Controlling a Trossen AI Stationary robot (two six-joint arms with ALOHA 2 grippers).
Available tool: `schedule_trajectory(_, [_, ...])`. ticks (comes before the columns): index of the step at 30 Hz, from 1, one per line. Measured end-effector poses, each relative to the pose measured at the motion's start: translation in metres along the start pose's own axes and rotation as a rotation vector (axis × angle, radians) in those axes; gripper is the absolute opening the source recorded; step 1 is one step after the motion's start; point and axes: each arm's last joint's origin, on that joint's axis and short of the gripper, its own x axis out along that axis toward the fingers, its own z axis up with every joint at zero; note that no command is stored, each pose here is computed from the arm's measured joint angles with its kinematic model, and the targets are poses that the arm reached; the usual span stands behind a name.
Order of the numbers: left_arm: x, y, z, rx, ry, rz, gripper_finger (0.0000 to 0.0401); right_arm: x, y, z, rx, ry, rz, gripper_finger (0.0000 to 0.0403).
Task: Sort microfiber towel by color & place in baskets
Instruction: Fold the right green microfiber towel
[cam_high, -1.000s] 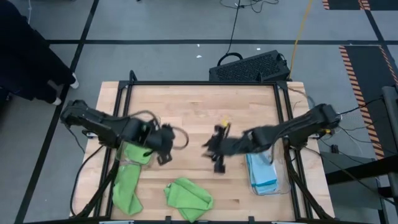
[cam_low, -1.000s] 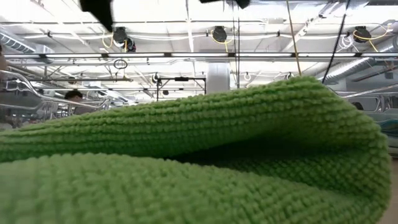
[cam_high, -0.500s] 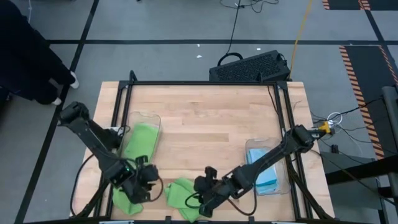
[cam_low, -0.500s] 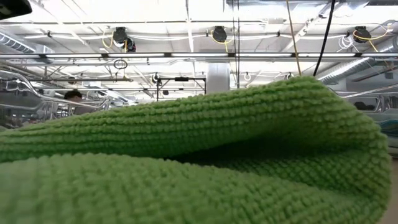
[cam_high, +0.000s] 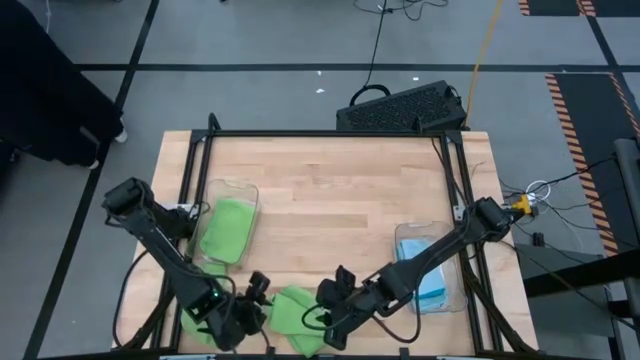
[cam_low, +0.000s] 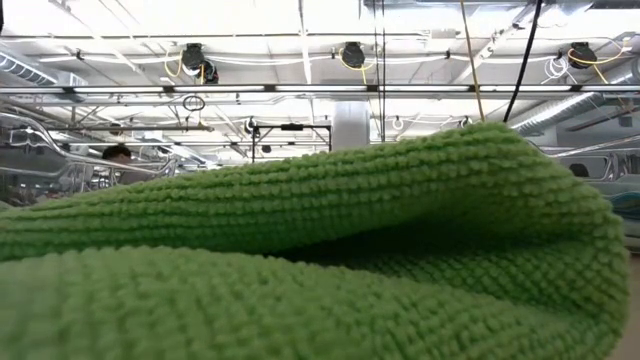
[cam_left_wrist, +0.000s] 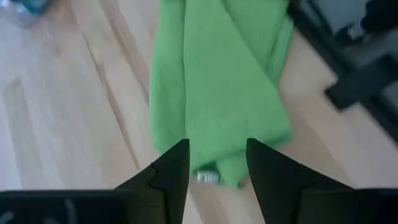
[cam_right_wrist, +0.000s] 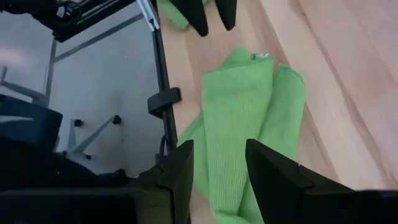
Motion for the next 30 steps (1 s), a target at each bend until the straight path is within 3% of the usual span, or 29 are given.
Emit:
schedule_trajectory(6, [0.006, 0.007, -0.006, -0.075, 0.045, 0.008, 0.0161, -0.011, 0.005, -0.001, 0.015, -0.045, -0.019, 0.0137])
schedule_trajectory(11, [0.011, 0.009, -0.010, -0.224, 0.051, 0.003, 0.0161, -0.017, 0.006, -0.002, 0.035, -0.080, -0.045, 0.0137])
schedule_trajectory(15, [0.010, 0.003, -0.011, -0.302, 0.082, -0.098, 0.0161, -0.017, 0.008, -0.003, 0.072, -0.077, -0.039, 0.0137])
schedule_trajectory(18, [0.005, -0.007, -0.013, -0.335, 0.077, -0.088, 0.0161, -0.019, 0.012, -0.008, 0.023, -0.070, -0.031, 0.0137])
schedule_trajectory(24, [0.002, -0.025, -0.010, -0.389, -0.014, 0.061, 0.0161, -0.024, 0.024, -0.019, -0.038, -0.065, 0.009, 0.0137])
schedule_trajectory(28, [0.005, -0.031, 0.011, -0.465, -0.036, 0.029, 0.0162, -0.034, 0.044, -0.033, -0.110, -0.071, 0.111, 0.0137])
schedule_trajectory(30, [0.007, -0.039, 0.020, -0.449, -0.011, -0.009, 0.0162, -0.039, 0.052, -0.039, -0.134, -0.073, 0.140, 0.0137])
